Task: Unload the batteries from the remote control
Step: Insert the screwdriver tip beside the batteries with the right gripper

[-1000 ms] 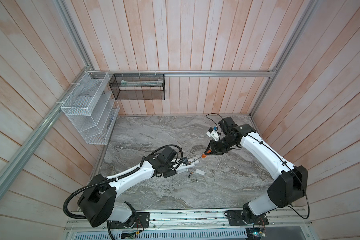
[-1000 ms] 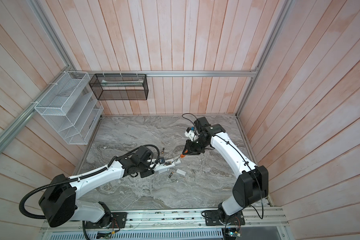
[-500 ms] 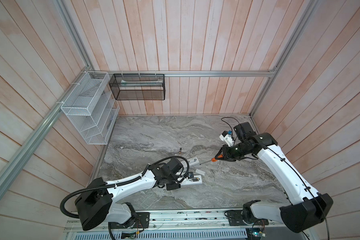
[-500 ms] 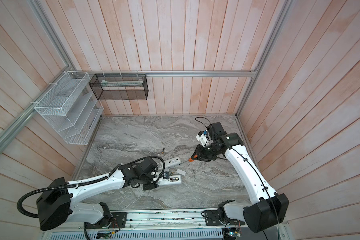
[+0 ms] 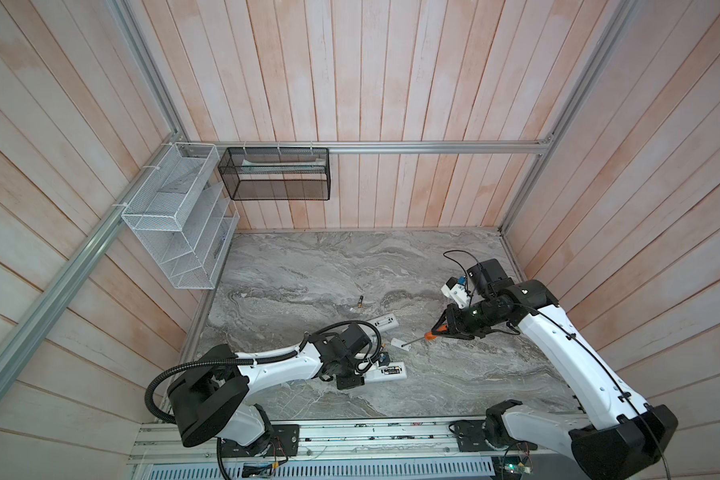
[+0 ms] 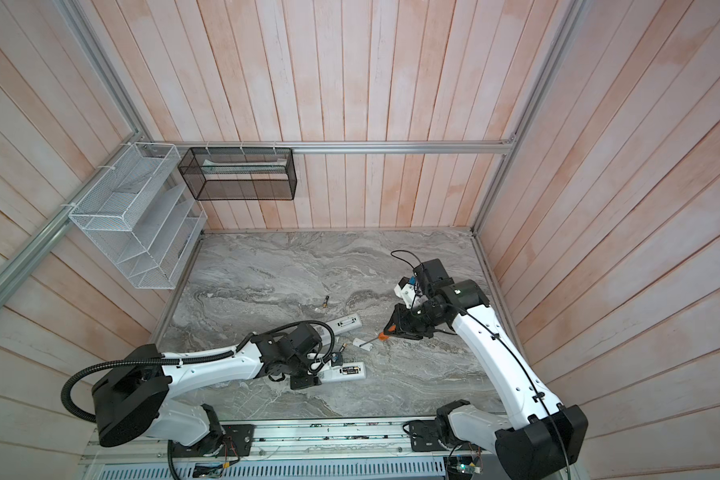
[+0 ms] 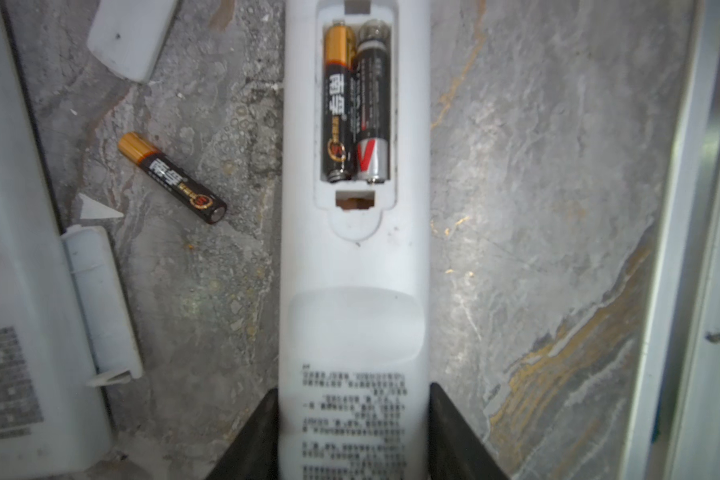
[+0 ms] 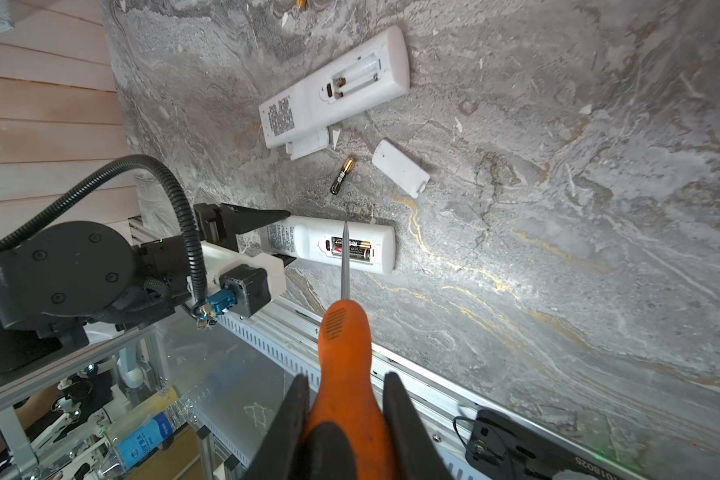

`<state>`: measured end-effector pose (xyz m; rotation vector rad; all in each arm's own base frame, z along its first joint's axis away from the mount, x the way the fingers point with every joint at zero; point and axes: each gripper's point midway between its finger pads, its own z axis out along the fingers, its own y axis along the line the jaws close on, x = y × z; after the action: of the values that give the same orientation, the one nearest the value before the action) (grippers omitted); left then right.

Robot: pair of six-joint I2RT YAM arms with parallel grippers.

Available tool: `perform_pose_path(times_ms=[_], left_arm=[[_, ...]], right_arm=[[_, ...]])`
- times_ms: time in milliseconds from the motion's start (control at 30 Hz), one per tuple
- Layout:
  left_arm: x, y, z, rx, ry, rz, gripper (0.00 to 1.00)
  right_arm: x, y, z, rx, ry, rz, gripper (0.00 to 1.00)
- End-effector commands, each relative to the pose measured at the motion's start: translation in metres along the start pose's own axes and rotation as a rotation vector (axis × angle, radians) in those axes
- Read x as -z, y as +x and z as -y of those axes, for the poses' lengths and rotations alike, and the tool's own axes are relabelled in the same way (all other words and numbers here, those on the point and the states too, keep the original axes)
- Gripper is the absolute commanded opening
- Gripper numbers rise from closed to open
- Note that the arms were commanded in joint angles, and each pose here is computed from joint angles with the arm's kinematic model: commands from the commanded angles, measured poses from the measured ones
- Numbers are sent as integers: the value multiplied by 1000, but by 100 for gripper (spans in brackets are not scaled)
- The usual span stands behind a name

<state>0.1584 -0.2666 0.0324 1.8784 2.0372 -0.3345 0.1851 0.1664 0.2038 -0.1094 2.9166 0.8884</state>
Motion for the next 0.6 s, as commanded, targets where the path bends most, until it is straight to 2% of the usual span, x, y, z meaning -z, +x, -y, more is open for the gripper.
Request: perform_pose_path(times_ms=[0,567], left_arm=[[-3,-6,0,7,8,27,14],[-4,-1,0,0,-4,19,14]], right_arm=[[-14,21,-1,-45,-5,-71,15],[-38,15,20,-30,55,-88,14]])
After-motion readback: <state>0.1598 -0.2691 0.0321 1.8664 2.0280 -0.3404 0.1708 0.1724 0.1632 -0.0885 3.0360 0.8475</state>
